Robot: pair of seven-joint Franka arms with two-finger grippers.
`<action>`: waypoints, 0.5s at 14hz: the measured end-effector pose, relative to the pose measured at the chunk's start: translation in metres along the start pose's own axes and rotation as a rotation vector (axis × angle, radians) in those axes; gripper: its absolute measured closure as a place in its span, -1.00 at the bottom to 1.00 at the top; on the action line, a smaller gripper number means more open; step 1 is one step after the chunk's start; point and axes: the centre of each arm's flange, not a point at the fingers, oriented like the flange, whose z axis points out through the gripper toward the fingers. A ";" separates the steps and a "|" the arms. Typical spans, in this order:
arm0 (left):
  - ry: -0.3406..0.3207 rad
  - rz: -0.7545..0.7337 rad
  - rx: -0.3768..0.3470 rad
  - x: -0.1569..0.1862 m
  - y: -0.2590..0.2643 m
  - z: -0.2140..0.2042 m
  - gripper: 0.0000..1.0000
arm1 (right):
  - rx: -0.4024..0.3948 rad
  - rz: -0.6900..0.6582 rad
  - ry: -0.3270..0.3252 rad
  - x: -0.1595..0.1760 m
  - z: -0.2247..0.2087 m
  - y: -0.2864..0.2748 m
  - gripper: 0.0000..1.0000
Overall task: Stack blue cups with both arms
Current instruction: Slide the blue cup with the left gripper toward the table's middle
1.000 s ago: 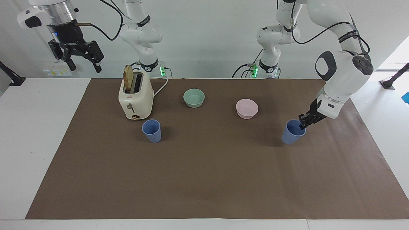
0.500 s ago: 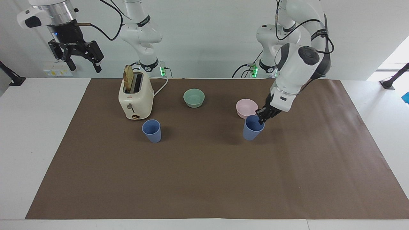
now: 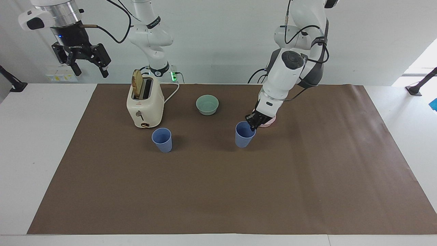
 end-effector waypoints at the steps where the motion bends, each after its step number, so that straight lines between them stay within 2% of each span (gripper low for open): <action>1: -0.003 0.006 0.001 -0.003 0.004 0.008 0.90 | 0.000 0.000 -0.001 0.000 0.000 0.000 -1.00; 7: -0.004 0.036 0.030 -0.013 0.018 0.046 0.90 | 0.000 0.000 -0.001 0.000 0.000 0.000 -1.00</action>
